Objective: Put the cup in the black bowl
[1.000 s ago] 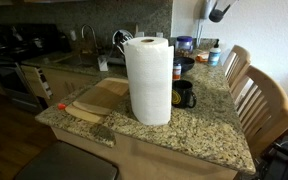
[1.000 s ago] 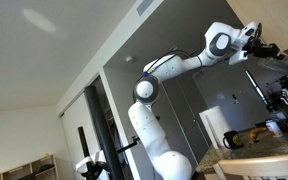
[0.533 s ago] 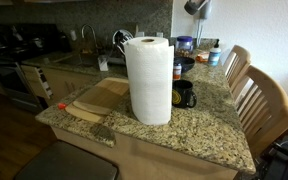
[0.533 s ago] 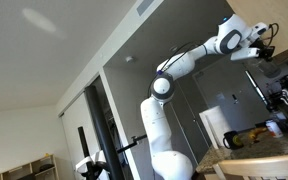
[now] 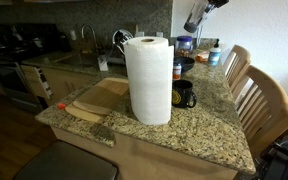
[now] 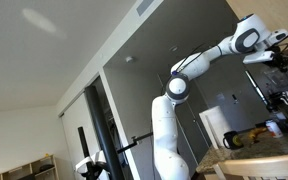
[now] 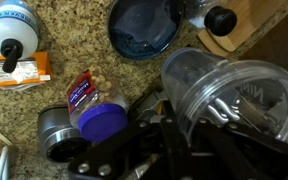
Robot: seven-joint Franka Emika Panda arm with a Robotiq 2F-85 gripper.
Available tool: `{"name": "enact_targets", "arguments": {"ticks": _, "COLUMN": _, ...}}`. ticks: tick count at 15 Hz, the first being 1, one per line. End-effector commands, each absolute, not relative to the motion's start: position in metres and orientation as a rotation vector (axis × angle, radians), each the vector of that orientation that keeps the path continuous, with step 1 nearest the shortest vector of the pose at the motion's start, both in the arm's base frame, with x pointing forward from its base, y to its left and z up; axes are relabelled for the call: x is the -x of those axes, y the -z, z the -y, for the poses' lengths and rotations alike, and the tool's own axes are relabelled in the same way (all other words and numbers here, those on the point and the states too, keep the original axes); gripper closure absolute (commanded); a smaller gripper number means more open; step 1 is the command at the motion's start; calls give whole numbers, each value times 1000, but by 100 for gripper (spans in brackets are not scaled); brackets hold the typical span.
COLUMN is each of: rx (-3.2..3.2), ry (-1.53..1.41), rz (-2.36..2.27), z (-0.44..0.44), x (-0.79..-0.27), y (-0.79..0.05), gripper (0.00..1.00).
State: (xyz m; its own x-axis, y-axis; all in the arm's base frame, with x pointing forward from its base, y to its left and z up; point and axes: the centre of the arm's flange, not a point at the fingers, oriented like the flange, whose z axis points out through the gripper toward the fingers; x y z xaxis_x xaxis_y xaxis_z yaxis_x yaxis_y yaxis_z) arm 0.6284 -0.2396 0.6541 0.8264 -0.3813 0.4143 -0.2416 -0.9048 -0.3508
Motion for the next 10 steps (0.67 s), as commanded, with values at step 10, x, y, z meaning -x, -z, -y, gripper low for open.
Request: {"name": "enact_targets", "arguments": {"ticks": 10, "rx": 2921, "ry": 179, "rz": -244, "z": 229, "x": -632, "y": -614, "gripper": 97}}
